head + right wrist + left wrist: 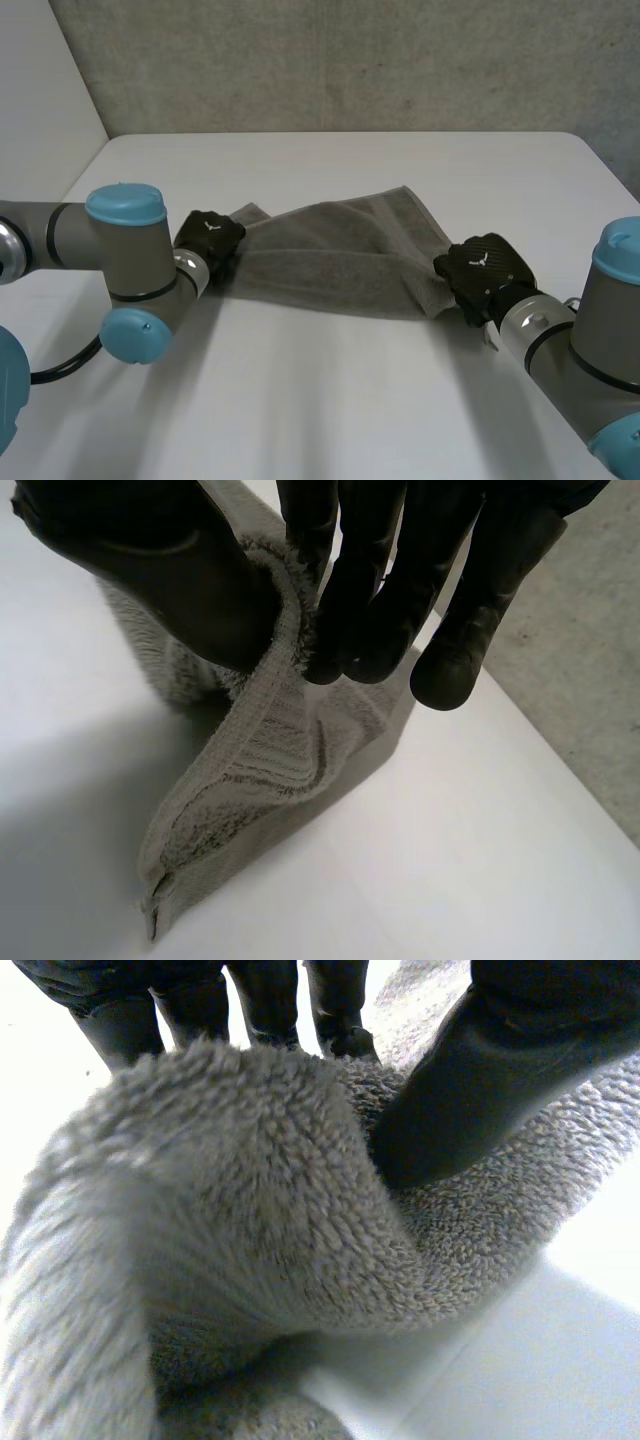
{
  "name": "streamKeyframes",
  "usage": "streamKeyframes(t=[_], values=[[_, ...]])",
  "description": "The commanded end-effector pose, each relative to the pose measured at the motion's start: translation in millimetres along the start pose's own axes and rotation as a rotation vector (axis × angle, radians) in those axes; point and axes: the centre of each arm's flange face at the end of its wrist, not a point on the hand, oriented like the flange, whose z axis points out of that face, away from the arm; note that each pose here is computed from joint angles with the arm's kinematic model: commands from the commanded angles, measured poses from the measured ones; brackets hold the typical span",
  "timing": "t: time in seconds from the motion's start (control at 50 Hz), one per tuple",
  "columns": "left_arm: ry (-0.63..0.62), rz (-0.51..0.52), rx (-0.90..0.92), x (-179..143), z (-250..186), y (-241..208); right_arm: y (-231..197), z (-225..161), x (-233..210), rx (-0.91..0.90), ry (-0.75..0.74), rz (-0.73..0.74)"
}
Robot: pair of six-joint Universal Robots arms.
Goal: Fold the towel.
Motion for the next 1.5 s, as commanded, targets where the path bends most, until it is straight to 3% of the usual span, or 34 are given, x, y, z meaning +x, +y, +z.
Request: streamKeyframes(t=[0.02, 0.18, 0.32, 0.44, 0.54, 0.66, 0.76, 0.86, 0.94, 1.02, 1.1, 1.14, 1.24, 1.36, 1.5], values=[[-0.099, 0.024, 0.022, -18.6, -12.9, -21.8, -19.4, -4.6, 15.6, 0.059, 0.059, -0.007], [-0.185, -0.082, 0.195, -50.7, -52.0, -87.3, -68.4, -31.3, 43.5, 0.206, 0.146, -0.015], [-0.243, -0.202, 0.412, -82.9, -117.7, -151.8, -110.4, -72.2, 65.7, 0.251, 0.177, -0.02], [-0.291, -0.216, 0.542, -101.3, -168.7, -185.3, -142.6, -104.5, 96.5, 0.278, 0.244, -0.019], [-0.281, -0.209, 0.58, -105.1, -185.2, -194.2, -154.2, -114.7, 115.3, 0.25, 0.269, -0.015], [-0.203, -0.185, 0.529, -96.2, -178.9, -186.3, -138.2, -91.8, 117.6, 0.107, 0.149, 0.005], [-0.066, -0.175, 0.261, -68.5, -114.8, -128.9, -122.1, -61.7, 109.6, 0.065, 0.051, 0.003], [-0.041, -0.157, 0.176, -58.2, -77.4, -108.2, -99.0, -17.2, 89.3, -0.01, -0.038, -0.035], [-0.056, -0.124, 0.196, -61.1, -59.7, -113.5, -97.1, 1.4, 76.9, -0.027, -0.024, -0.091], [-0.108, -0.132, 0.33, -79.7, -62.3, -150.9, -122.2, 18.2, 89.8, 0.092, 0.17, -0.146], [-0.165, -0.169, 0.492, -98.7, -80.1, -190.6, -154.8, 13.7, 110.4, 0.275, 0.347, -0.141], [-0.242, -0.254, 0.687, -126.4, -109.4, -230.4, -199.3, -20.6, 134.6, 0.518, 0.536, -0.129], [-0.348, -0.356, 0.82, -160.7, -137.5, -249.9, -230.9, -70.3, 139.3, 0.726, 0.638, -0.104], [-0.313, -0.363, 0.711, -151.4, -124.1, -222.2, -218.8, -72.5, 120.3, 0.663, 0.555, -0.107], [-0.15, -0.348, 0.394, -98.9, -80.4, -129.3, -144.2, -45.1, 70.7, 0.327, 0.265, -0.13]])
